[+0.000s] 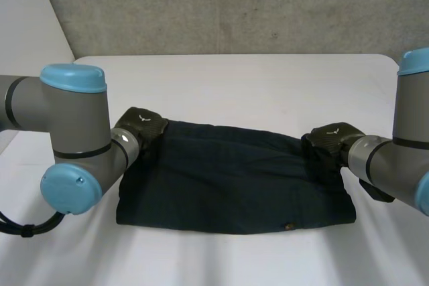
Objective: Fold the shorts.
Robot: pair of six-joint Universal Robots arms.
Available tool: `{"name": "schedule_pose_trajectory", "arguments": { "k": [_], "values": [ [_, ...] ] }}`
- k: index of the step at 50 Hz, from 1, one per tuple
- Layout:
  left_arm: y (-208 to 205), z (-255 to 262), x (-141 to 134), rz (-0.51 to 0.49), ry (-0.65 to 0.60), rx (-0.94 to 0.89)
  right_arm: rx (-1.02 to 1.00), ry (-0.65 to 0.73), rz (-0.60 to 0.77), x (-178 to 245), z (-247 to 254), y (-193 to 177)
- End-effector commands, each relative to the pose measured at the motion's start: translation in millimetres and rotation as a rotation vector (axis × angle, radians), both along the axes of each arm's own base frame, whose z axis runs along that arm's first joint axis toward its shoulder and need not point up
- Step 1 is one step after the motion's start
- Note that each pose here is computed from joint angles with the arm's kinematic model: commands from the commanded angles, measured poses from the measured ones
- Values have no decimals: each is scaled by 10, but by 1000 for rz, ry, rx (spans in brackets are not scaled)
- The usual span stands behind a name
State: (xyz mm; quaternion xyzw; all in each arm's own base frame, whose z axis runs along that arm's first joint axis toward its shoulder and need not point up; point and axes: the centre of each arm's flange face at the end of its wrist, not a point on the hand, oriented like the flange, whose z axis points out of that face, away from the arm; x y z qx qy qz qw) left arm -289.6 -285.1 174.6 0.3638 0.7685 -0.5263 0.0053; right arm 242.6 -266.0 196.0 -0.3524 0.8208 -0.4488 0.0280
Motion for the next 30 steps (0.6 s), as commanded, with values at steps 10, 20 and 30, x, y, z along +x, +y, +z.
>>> {"name": "schedule_pose_trajectory", "arguments": {
  "k": [10,20,30],
  "values": [
    [192,-84,73,-7,-22,55,123,-71,58,18,63,-40],
    [230,103,88,-8,-1,14,129,-79,56,18,338,-56],
    [380,251,138,-17,12,-4,199,-208,23,-42,391,-122]
  ]
}}
